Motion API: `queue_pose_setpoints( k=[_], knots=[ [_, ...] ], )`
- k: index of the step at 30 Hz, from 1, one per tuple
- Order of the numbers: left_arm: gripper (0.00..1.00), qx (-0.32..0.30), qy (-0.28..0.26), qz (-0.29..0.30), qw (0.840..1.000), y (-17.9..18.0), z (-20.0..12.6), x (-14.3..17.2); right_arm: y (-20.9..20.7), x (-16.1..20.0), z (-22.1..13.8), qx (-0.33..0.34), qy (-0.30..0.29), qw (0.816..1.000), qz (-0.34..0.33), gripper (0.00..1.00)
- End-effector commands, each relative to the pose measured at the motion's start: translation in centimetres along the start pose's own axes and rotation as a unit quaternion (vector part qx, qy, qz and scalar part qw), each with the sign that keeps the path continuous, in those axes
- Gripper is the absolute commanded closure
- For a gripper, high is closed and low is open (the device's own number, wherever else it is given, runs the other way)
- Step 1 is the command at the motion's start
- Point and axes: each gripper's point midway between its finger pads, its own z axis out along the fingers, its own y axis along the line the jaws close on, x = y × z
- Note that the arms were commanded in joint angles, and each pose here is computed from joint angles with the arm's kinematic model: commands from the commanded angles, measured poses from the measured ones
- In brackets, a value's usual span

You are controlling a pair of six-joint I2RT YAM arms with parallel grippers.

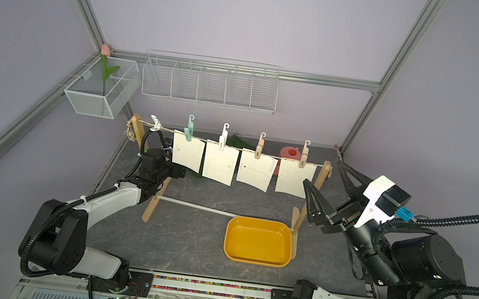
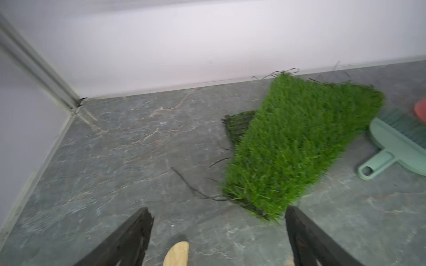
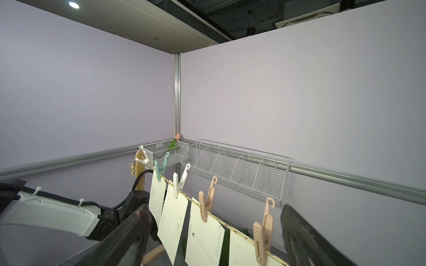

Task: Remove the postcards from the strings
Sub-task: Move the clothesline to the center of the board, then pinch the postcard on the clothesline.

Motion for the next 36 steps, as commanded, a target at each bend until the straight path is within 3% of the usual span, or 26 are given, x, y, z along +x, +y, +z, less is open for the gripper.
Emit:
queue_pose_setpoints(
  k=[1, 6, 9, 11, 14, 24, 30, 36],
  knots=[
    [0.08, -0.008, 0.013, 0.004, 1.0, 1.8, -0.3, 0.5, -1.0, 1.1, -0.7, 0.02, 0.014, 1.0, 0.01, 0.11],
    [0.08, -0.011, 0.026, 0.002, 1.0, 3.2, -0.3, 0.9, -1.3, 2.7, -1.1, 0.028, 0.042, 0.999, 0.004, 0.11],
    [0.08, 0.08, 0.04, 0.011, 0.996, 0.0, -0.6, 1.5, -1.1, 3.7, -0.5, 0.031, 0.086, 0.996, -0.021, 0.11],
    [0.08, 0.159, 0.057, 0.03, 0.985, -3.4, -1.2, 2.2, -0.7, 4.4, 0.3, 0.033, 0.125, 0.991, -0.045, 0.11],
    [0.09, 0.22, 0.087, 0.102, 0.966, -7.8, -2.3, 3.9, 0.3, 4.7, 1.6, 0.021, 0.159, 0.985, -0.068, 0.11],
    [0.09, 0.343, 0.152, 0.185, 0.908, -14.9, -6.3, 7.8, 4.4, 5.4, 3.8, -0.062, 0.219, 0.97, -0.081, 0.11],
    [0.1, 0.371, 0.222, 0.254, 0.865, -17.7, -7.1, 11.4, 5.9, 6.1, 4.6, -0.091, 0.229, 0.967, -0.067, 0.11],
    [0.13, 0.328, 0.274, 0.345, 0.836, -18.2, -6.1, 14.0, 6.0, 5.5, 4.9, -0.09, 0.223, 0.969, -0.064, 0.11]
  ],
)
